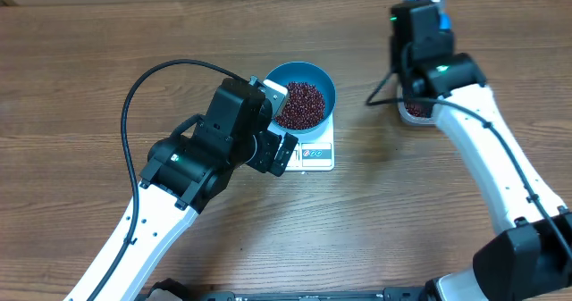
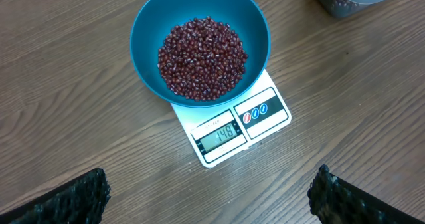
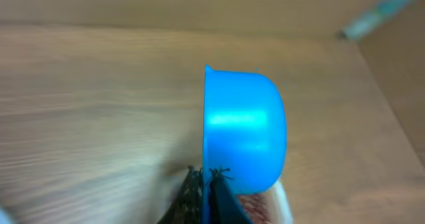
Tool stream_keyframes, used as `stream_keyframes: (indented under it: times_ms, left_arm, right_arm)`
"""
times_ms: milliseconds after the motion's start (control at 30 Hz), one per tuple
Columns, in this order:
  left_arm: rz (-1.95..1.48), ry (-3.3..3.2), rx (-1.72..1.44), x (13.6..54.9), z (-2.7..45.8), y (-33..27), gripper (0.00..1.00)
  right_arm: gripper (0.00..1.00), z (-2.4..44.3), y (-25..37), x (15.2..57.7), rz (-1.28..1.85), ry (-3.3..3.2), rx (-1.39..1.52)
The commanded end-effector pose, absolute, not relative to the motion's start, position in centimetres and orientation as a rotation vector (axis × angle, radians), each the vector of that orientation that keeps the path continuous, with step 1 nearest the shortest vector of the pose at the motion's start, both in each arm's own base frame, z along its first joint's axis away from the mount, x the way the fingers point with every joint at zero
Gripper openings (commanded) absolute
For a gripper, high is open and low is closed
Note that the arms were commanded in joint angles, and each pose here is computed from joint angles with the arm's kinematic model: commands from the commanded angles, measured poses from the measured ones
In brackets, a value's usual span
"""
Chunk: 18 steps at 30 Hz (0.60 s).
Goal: Scoop item into bowl and weigh 150g on scale
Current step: 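Move the empty scoop with the right gripper back over the tub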
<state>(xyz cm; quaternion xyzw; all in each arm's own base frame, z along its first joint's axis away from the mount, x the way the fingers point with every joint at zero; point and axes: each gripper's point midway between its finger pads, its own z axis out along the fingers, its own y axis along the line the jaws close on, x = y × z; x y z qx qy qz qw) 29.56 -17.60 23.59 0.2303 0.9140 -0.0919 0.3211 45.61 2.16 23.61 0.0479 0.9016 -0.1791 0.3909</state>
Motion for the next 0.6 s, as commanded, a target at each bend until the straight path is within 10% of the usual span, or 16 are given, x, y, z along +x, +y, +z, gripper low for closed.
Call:
stream_keyframes:
  times_ms: [0, 567]
  left_arm:
    - [-0.251, 2.371, 0.609, 29.7, 24.6, -17.6, 1.00]
    - [-0.251, 2.371, 0.609, 29.7, 24.6, -17.6, 0.99]
  right_arm:
    - [0.04, 24.4, -1.3, 45.1, -0.453, 2.299, 0.231]
    - [0.04, 15.6, 0.5, 44.3, -0.079, 2.578, 0.170]
